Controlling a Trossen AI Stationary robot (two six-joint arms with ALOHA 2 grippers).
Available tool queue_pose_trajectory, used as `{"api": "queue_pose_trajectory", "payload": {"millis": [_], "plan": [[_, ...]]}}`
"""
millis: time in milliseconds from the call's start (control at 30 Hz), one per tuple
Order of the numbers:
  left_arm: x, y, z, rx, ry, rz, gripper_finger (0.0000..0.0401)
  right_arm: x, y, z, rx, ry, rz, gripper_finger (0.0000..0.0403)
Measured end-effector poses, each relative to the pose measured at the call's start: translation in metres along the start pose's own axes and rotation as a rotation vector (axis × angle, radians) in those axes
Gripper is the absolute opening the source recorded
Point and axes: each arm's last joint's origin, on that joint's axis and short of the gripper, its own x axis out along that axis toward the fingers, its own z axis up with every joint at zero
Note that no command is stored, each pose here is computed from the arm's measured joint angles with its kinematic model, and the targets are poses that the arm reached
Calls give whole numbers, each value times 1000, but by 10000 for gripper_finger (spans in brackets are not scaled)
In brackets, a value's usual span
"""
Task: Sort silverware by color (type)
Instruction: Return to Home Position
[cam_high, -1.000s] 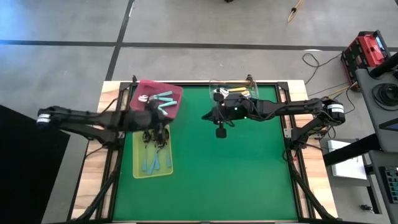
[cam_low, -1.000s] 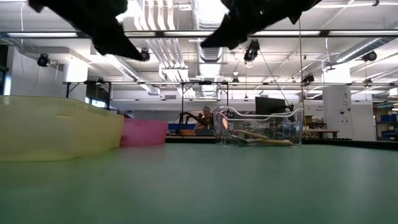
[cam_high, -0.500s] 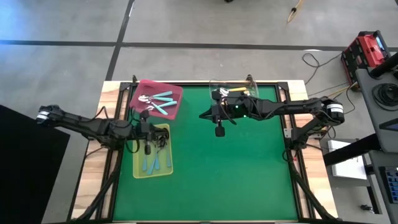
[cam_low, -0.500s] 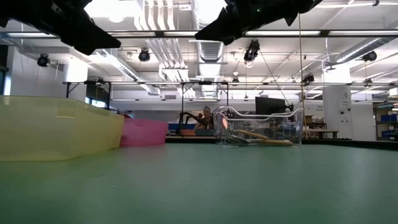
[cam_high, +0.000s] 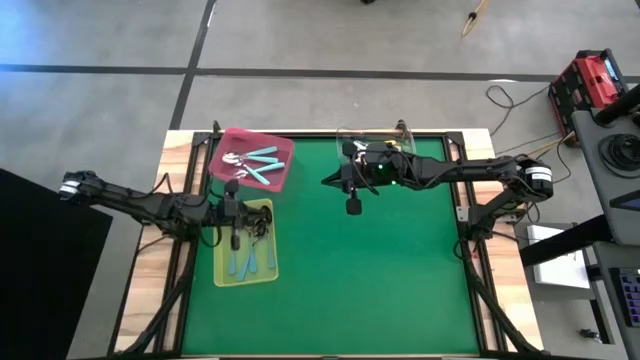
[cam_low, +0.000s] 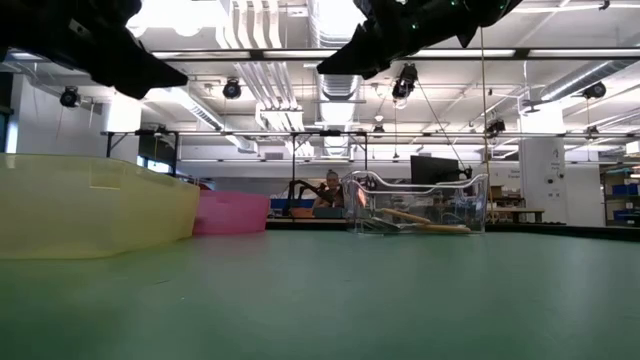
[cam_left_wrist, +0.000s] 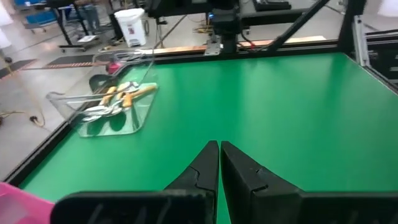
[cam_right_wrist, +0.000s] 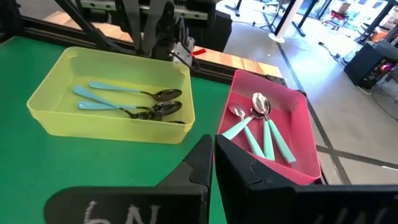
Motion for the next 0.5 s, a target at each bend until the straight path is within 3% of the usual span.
{"api": "queue_pose_trajectory", "payload": {"millis": [333,500], "plan": [[0,-1,-2,4,-16,-35,0,0,-1,0,1,1,-3,9],[2,-4,-6,-1,-116,-101,0,0,-1,0,2,1,-3,9]]}}
